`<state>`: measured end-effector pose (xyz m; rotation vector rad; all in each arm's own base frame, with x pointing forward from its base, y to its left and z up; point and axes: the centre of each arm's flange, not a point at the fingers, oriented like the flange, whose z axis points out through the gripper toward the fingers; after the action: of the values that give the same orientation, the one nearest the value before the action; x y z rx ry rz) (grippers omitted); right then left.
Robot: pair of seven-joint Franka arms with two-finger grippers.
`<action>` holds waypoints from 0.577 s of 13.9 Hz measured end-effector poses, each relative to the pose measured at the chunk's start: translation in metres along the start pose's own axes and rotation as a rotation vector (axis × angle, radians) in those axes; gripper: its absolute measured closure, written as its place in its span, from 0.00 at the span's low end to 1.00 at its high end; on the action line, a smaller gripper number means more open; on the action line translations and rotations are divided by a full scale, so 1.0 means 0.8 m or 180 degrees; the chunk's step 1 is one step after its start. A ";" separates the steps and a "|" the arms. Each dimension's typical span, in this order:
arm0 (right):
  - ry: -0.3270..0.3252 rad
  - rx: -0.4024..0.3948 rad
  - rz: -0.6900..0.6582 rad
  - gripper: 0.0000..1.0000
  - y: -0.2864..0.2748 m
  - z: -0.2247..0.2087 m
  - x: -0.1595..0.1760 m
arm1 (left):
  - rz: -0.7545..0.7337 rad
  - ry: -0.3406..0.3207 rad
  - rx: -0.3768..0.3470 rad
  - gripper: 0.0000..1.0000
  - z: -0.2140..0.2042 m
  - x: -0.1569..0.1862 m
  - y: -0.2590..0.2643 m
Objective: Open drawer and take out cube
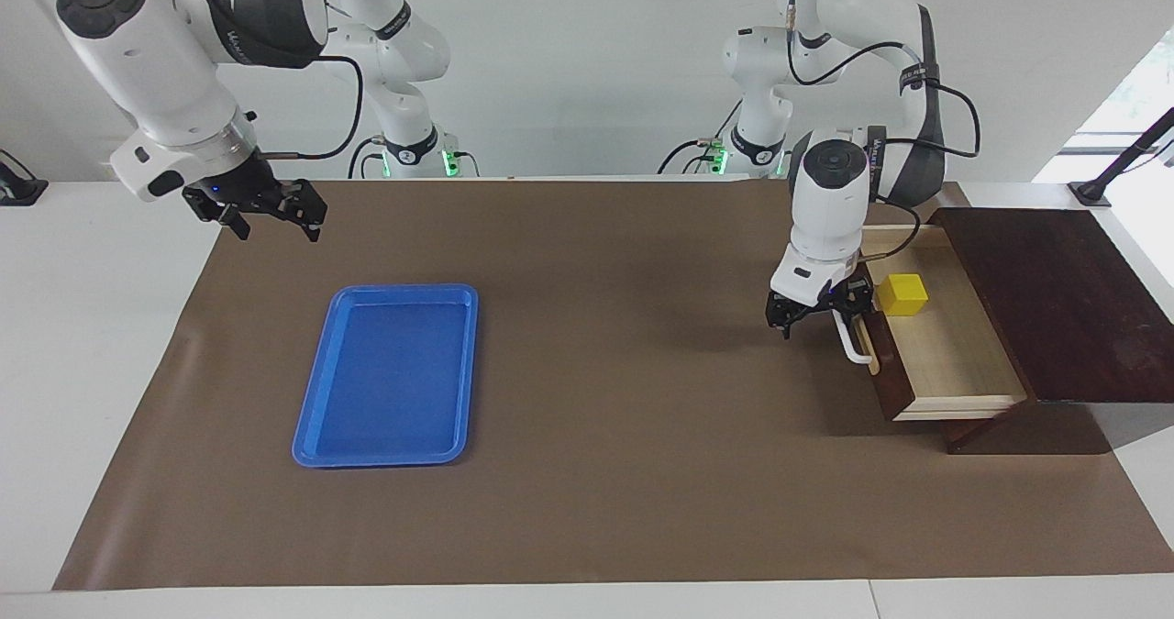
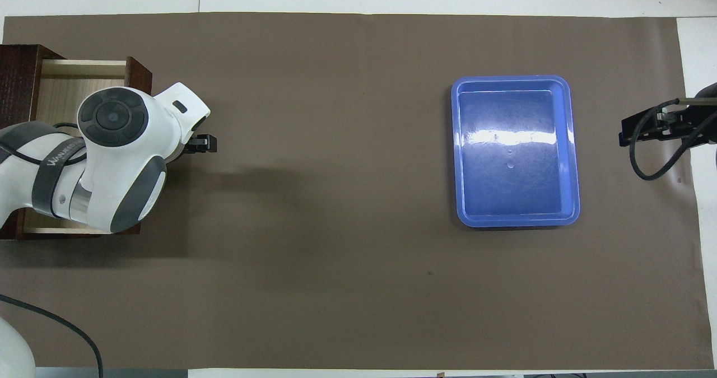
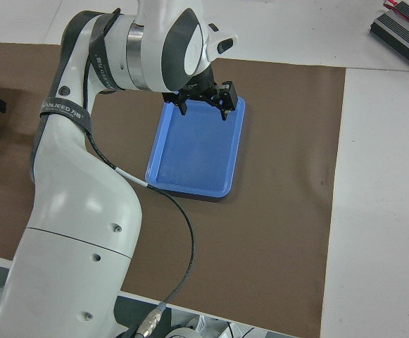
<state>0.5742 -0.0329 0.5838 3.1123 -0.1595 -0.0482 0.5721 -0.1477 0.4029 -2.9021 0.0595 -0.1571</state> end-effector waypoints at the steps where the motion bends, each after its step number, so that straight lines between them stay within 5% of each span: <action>1: 0.0112 0.0009 0.0191 0.00 0.000 -0.003 0.005 | -0.0030 -0.0051 0.0036 0.00 -0.017 0.009 -0.003; 5: 0.0194 0.0092 0.1424 0.00 -0.010 0.008 0.020 | -0.0226 -0.0221 -0.0041 0.00 -0.081 0.031 -0.013; 8: 0.0064 0.0293 0.2319 0.00 -0.038 0.040 0.049 | -0.0528 -0.0370 -0.0125 0.00 -0.128 0.039 -0.051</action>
<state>0.6154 -0.0075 0.5497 2.9238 -1.2915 0.0069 0.5931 -0.1337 0.5147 -2.9470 -0.2005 -0.0151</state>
